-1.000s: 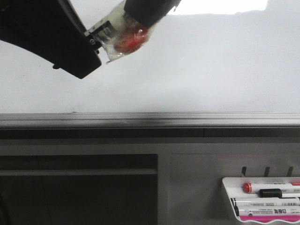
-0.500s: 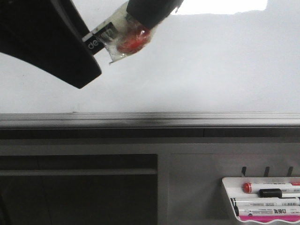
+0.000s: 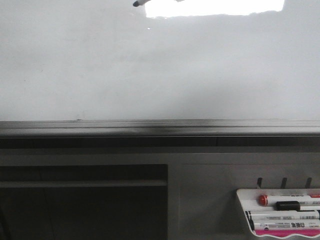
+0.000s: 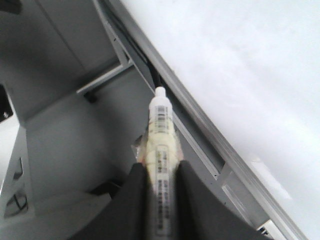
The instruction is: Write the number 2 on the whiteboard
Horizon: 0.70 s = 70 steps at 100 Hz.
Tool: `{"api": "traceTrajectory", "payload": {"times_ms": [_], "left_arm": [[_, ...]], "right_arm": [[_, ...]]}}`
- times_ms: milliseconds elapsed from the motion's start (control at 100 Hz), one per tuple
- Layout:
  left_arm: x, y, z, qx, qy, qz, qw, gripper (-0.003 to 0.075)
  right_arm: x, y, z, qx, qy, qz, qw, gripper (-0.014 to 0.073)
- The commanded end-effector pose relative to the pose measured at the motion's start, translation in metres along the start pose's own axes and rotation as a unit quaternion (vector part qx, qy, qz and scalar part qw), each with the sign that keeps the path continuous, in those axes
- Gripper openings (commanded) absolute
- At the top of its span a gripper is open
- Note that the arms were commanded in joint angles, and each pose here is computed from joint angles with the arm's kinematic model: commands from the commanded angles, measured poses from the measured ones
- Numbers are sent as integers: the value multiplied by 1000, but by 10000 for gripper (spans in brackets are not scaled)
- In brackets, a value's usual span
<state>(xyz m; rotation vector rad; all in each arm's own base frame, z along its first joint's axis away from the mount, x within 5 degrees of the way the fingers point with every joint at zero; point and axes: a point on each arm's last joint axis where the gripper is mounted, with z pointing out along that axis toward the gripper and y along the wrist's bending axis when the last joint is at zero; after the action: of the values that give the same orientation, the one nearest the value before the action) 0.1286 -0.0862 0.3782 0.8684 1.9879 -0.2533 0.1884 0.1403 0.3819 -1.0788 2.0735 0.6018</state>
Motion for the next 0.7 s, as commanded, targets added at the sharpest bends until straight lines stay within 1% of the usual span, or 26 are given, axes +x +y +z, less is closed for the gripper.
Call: {"api": "traceTrajectory", "payload": {"times_ms": [0, 40, 70, 120, 200, 310, 460, 580, 640, 690], "left_arm": [[3, 12, -19, -53, -58, -83, 993, 473], [12, 15, -22, -72, -60, -110, 990, 473], [17, 17, -24, -84, -61, -121, 987, 473], [25, 19, -25, -100, -65, -134, 984, 473], [34, 22, -24, -122, -70, -148, 979, 473], [38, 27, -23, -139, -70, -161, 975, 473], [38, 28, -23, -143, -69, -163, 974, 473], [38, 28, -23, -143, -69, -163, 974, 473], [38, 28, -23, -143, -70, -163, 974, 473], [38, 28, -23, -143, -70, -163, 974, 473]], "right_arm": [[1, 0, -15, 50, -92, 61, 993, -48], [9, 0, -14, 60, -106, 83, 989, -48], [13, 0, -15, 69, -124, 90, 986, -48], [22, 1, -15, 79, -132, 95, 983, -48], [34, 2, -11, 80, -125, 102, 984, -48], [39, 5, -8, 68, -109, 108, 986, -48], [28, -5, -5, 91, -161, 131, 974, -48], [9, -12, 7, 69, -131, 134, 980, -48], [-5, -12, 13, 69, -123, 110, 984, -48], [-20, -10, 14, 81, -130, 112, 982, -48]]}}
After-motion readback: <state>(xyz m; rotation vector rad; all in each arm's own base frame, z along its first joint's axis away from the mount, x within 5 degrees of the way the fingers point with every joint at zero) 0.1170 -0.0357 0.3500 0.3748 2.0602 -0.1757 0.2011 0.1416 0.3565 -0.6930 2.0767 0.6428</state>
